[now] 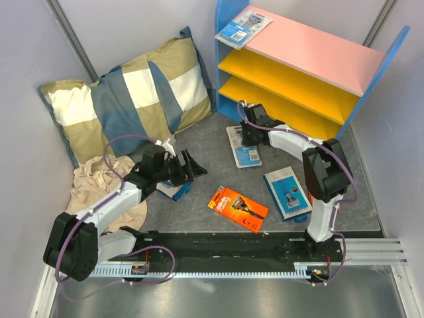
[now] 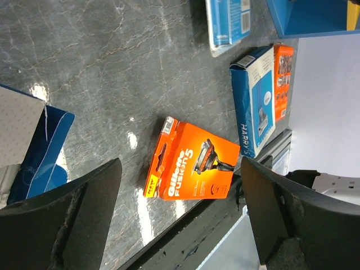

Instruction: Place and organize the shaving razors onto the shelf

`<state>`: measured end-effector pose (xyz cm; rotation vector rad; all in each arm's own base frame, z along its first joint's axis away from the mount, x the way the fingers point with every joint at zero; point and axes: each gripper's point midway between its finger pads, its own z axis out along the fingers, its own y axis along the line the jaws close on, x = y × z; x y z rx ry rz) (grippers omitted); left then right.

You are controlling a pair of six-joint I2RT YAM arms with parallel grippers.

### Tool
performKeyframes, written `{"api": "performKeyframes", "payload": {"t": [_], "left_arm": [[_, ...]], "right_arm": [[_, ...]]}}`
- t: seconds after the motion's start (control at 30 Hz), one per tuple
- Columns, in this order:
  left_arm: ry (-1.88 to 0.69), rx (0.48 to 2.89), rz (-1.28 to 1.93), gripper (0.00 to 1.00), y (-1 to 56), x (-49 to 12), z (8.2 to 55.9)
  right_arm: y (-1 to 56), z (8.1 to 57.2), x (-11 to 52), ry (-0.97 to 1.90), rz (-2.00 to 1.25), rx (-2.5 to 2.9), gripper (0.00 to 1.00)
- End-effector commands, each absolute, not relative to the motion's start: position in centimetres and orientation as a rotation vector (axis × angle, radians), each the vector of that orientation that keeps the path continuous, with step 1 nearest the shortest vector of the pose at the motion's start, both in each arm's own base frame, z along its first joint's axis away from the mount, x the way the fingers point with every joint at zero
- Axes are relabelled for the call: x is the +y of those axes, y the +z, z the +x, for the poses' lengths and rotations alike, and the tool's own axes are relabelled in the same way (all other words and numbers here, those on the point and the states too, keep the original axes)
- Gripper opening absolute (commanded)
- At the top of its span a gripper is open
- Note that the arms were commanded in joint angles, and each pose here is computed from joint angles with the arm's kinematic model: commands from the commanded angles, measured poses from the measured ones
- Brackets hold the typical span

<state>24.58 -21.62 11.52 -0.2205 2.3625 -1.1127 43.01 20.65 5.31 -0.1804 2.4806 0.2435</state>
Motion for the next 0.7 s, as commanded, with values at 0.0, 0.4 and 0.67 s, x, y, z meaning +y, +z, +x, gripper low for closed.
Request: {"api": "performKeyframes", "payload": {"t": [0.0,0.4,0.67], "left_arm": [[-1.149,2.286,-0.145,0.92,14.5,-22.4,25.6],[-1.226,2.245,-0.030,0.93,18.9,-23.6,26.0],[-1.354,2.215,0.110,0.93,23.3,-25.7,28.3]], "right_arm": [[13.1,43.0,22.3,0.394,-0.238,2.315,0.05],[19.6,37.5,25.1,0.695,-0.577,2.144,0.05],[19.4,31.9,26.3,0.733,-0.758,2.154,0.05]]}}
